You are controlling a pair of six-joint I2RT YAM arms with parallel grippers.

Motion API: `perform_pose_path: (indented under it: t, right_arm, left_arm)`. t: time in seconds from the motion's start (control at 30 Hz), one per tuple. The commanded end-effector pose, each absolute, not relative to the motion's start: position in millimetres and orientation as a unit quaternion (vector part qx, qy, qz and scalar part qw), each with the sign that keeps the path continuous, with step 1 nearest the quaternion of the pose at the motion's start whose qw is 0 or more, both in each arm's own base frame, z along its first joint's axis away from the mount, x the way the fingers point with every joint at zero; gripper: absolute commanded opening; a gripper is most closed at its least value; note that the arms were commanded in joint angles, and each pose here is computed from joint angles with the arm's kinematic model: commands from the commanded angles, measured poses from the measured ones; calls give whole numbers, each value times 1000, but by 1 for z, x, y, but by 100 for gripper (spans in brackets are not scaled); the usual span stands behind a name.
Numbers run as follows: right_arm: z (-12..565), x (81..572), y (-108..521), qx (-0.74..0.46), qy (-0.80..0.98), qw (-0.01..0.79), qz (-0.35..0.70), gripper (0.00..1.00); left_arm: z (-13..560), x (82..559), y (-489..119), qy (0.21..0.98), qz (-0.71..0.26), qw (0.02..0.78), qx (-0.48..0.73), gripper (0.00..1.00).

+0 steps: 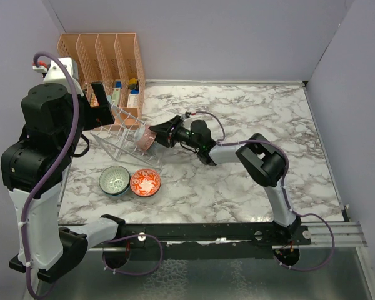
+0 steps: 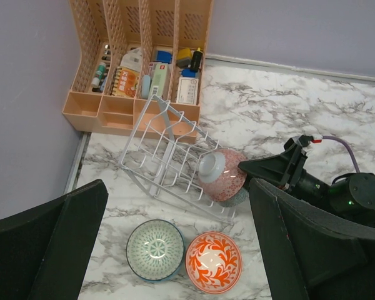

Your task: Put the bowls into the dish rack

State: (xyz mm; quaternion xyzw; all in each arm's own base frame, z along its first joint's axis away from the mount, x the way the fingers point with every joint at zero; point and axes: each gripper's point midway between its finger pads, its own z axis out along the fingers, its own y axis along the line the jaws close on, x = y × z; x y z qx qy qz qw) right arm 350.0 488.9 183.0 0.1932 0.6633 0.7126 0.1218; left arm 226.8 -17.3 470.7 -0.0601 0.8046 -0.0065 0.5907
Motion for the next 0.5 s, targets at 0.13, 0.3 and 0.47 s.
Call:
perform_pose_path:
  t: [0.13, 0.3, 0.47]
  right_arm:
    - [191, 345, 478, 179, 714, 126, 666, 45]
    - [180, 341, 465, 186, 741, 127, 633, 45]
    - [178, 337, 452, 182, 758, 141, 611, 45]
  left_arm:
    - [482, 227, -14, 792, -1, 607, -66, 99]
    - [482, 228, -15, 792, -3, 606, -66, 99]
    - [480, 230, -16, 795, -4, 603, -64, 99]
